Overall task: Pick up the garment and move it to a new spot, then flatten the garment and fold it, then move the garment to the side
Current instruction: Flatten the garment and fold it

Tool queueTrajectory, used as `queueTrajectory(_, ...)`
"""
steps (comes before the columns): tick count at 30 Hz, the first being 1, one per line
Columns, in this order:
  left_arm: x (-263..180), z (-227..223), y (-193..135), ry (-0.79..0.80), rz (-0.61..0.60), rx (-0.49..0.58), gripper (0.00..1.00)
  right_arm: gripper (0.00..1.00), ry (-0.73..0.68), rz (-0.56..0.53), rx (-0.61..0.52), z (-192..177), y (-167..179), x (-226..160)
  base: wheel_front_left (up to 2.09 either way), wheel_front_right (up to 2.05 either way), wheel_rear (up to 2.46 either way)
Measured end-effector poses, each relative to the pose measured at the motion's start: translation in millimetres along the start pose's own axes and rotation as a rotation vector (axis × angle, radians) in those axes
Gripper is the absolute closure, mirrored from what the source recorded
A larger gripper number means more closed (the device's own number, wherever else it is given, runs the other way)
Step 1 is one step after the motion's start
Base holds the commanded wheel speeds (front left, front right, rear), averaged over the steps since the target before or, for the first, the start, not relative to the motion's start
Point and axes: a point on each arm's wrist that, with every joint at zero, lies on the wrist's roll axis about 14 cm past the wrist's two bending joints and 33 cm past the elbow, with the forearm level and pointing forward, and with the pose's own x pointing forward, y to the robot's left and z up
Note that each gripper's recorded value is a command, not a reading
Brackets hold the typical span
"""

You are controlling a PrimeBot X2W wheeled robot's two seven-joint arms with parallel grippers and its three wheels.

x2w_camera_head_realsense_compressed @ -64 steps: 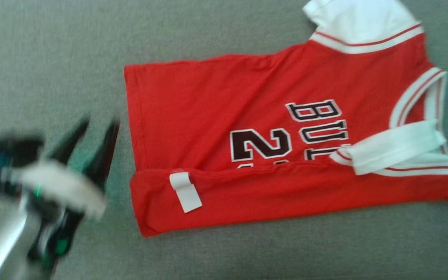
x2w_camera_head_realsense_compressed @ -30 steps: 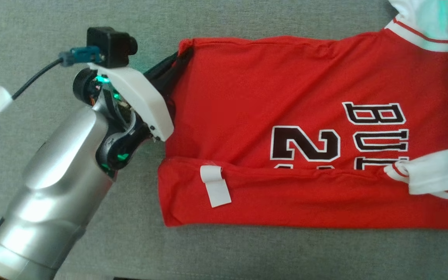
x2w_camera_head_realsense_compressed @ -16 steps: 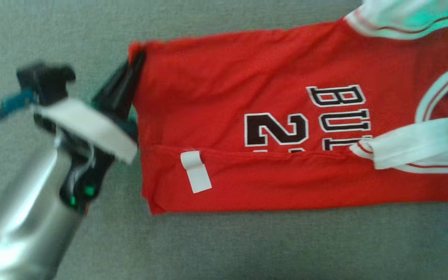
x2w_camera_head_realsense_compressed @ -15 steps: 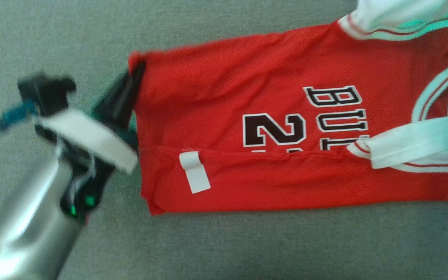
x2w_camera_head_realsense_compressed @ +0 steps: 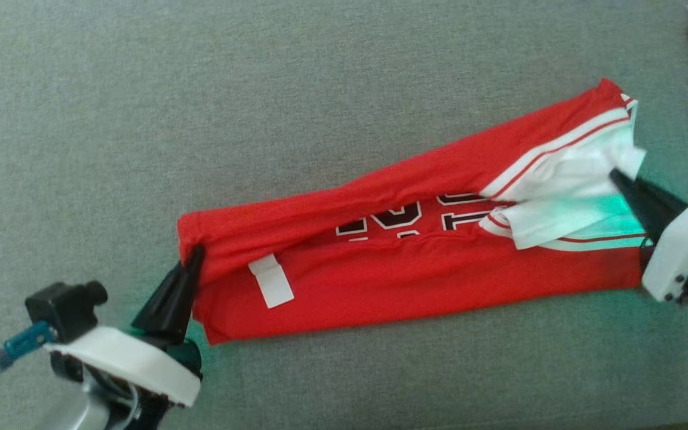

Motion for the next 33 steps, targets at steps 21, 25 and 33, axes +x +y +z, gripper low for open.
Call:
queueTrajectory(21, -27, 38, 46, -0.371, 0.322, 0.177, 0.0, 0.0, 0.099, -0.122, 0.002, -13, -25, 9, 0.0, 0.0, 0.0)
queueTrajectory(25, -29, 41, 42, -0.413, 0.338, 0.211, 0.0, 0.0, 0.218, -0.159, -0.007, -41, -34, 15, 0.0, 0.0, 0.0)
queueTrajectory(33, -47, 32, 52, -0.442, 0.405, 0.235, 0.0, 0.0, 0.295, -0.129, 0.019, -51, -28, 15, 0.0, 0.0, 0.0)
